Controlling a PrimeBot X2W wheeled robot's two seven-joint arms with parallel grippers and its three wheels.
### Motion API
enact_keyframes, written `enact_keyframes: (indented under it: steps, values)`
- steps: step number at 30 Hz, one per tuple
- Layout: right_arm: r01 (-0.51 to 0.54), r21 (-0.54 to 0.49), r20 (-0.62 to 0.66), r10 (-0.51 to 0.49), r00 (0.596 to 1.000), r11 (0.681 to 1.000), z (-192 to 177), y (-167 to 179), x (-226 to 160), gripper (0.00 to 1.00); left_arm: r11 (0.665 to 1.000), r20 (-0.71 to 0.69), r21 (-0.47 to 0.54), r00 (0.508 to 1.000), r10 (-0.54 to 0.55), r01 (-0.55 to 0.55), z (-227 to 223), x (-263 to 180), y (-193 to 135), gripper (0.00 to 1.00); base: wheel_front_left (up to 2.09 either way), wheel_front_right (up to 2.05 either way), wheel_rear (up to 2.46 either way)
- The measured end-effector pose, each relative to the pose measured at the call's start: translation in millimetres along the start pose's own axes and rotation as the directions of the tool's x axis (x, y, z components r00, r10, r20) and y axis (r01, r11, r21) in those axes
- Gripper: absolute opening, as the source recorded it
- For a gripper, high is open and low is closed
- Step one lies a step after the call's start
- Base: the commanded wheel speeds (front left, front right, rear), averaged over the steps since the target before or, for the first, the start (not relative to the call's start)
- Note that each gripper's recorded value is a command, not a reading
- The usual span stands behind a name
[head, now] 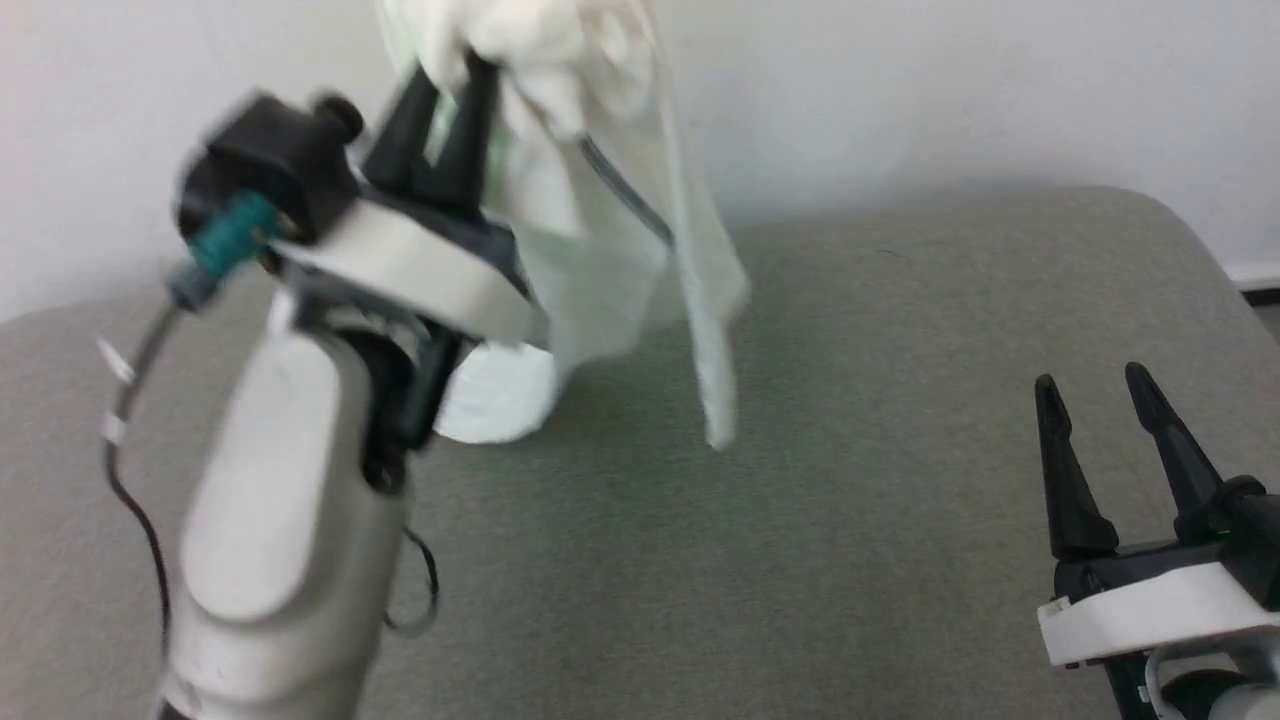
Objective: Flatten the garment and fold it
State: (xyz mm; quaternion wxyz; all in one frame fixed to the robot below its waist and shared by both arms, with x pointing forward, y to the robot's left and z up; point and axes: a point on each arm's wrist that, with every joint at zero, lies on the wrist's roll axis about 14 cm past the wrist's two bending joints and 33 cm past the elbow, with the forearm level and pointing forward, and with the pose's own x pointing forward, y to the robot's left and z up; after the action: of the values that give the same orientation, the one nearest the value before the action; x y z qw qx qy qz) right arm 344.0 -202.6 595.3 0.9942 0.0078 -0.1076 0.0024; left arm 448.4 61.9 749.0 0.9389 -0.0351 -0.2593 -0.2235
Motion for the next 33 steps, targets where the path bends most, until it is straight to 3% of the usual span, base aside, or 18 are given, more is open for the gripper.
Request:
enact_keyframes:
  steps: [5, 8, 11, 13, 16, 17, 18, 19, 20, 28, 33]
  values:
    - [0.07, -0.001, -0.027, -0.07, 0.997, 0.998, -3.8, -20.7, -18.3, 1.0, 0.982, -0.238, -0.185, 0.968, -0.081, 0.036, -94.2, -42.9, -57.4, 0.0, 0.0, 0.0, 0.0]
    - [0.091, 0.002, -0.046, -0.091, 0.995, 0.996, -8.5, -25.7, -25.0, 1.0, 0.966, -0.448, -0.259, 0.887, -0.108, -0.013, -163.9, -97.1, -79.2, 0.0, 0.0, 0.0, 0.0]
    - [0.104, -0.001, -0.064, -0.104, 0.992, 0.995, -14.1, -29.1, -27.6, 1.0, 0.953, -0.613, -0.299, 0.776, -0.149, -0.053, -214.4, -155.5, -99.6, 0.0, 0.0, 0.0, 0.0]
    - [0.102, -0.001, -0.071, -0.102, 0.992, 0.995, -16.9, -28.2, -27.1, 1.0, 0.936, -0.684, -0.338, 0.709, -0.172, -0.1, -234.2, -188.9, -113.0, 0.0, 0.0, 0.0, 0.0]
    - [0.1, 0.002, -0.081, -0.1, 0.992, 0.995, -20.0, -27.1, -28.6, 1.0, 0.924, -0.724, -0.357, 0.666, -0.181, -0.137, -244.2, -219.2, -124.6, 0.0, 0.0, 0.0, 0.0]
    - [0.101, 0.002, -0.086, -0.1, 0.991, 0.995, -21.4, -27.1, -30.2, 1.0, 0.924, -0.722, -0.355, 0.67, -0.174, -0.143, -243.6, -223.4, -126.1, 0.0, 0.0, 0.0, 0.0]
    - [0.099, 0.003, -0.091, -0.098, 0.991, 0.995, -22.8, -26.6, -31.5, 1.0, 0.923, -0.716, -0.354, 0.679, -0.163, -0.151, -242.0, -225.6, -126.9, 0.26, 0.0, 0.0, 0.0]
    - [0.095, 0.006, -0.092, -0.094, 0.991, 0.995, -23.1, -25.1, -31.8, 1.0, 0.922, -0.707, -0.352, 0.691, -0.151, -0.159, -239.5, -226.2, -127.0, 0.96, 0.0, 0.0, 0.0]
    - [0.089, 0.008, -0.09, -0.088, 0.992, 0.996, -22.7, -23.4, -31.4, 1.0, 0.923, -0.695, -0.349, 0.706, -0.138, -0.163, -236.5, -225.9, -126.6, 1.0, 0.0, 0.0, 0.0]
    - [0.042, 0.021, -0.068, -0.041, 0.997, 0.999, -17.0, -9.3, -27.3, 1.0, 0.938, -0.522, -0.298, 0.853, -0.006, -0.176, -190.8, -193.2, -103.6, 1.0, 0.0, 0.0, 0.0]
    - [0.024, 0.026, -0.05, -0.022, 0.999, 0.999, -12.0, -3.9, -25.8, 1.0, 0.949, -0.424, -0.246, 0.903, 0.076, -0.196, -160.8, -177.4, -74.9, 1.0, 0.0, 0.0, 0.0]
